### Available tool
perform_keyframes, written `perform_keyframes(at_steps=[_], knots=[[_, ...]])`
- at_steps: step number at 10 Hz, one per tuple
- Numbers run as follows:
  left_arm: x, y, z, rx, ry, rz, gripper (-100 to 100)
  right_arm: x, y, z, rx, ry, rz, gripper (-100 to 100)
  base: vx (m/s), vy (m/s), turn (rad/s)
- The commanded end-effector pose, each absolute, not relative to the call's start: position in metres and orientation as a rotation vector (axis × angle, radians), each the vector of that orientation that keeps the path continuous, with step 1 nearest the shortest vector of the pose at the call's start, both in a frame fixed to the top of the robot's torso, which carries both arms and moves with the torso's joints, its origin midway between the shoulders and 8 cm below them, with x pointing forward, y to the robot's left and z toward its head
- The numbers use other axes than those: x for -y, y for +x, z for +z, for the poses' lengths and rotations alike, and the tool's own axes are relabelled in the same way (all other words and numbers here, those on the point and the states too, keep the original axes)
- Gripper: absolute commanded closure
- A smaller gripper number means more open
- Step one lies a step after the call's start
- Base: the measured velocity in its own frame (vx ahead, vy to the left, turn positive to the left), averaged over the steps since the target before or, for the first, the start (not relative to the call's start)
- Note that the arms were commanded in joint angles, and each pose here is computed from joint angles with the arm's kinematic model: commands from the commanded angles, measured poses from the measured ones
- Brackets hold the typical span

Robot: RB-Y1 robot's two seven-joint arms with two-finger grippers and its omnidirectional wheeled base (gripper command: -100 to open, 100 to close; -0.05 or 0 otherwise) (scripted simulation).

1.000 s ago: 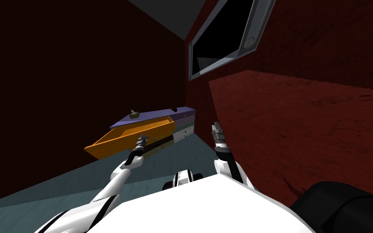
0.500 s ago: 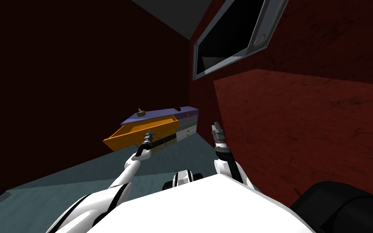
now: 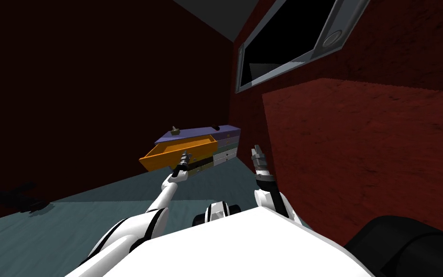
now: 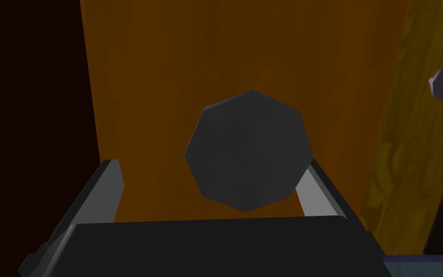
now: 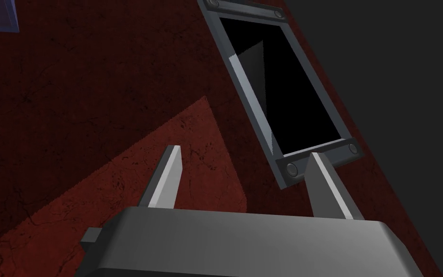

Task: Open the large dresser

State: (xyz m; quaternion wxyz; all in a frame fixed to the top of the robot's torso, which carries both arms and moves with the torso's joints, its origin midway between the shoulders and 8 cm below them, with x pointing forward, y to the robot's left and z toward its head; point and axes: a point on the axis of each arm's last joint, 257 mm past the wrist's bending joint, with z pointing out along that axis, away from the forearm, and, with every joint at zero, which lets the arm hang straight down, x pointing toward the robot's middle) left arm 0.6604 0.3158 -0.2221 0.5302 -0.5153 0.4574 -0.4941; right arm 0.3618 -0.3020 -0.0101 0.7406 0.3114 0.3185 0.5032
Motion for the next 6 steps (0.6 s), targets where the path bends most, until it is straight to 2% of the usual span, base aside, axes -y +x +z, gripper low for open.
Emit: perform_keyframes(at_steps=[1, 6], knots=[[-0.314, 0.66, -0.225, -1.097, -1.235, -1.177, 0, 0.302, 0.362, -0.01, -0.698, 0.683, 1.104, 0, 0.0, 0.0, 0.0], [-0.314, 0.656, -0.238, -1.115, -1.257, -1.165, 0, 0.302, 0.362, -0.01, -0.698, 0.683, 1.104, 0, 0.0, 0.0, 0.0]])
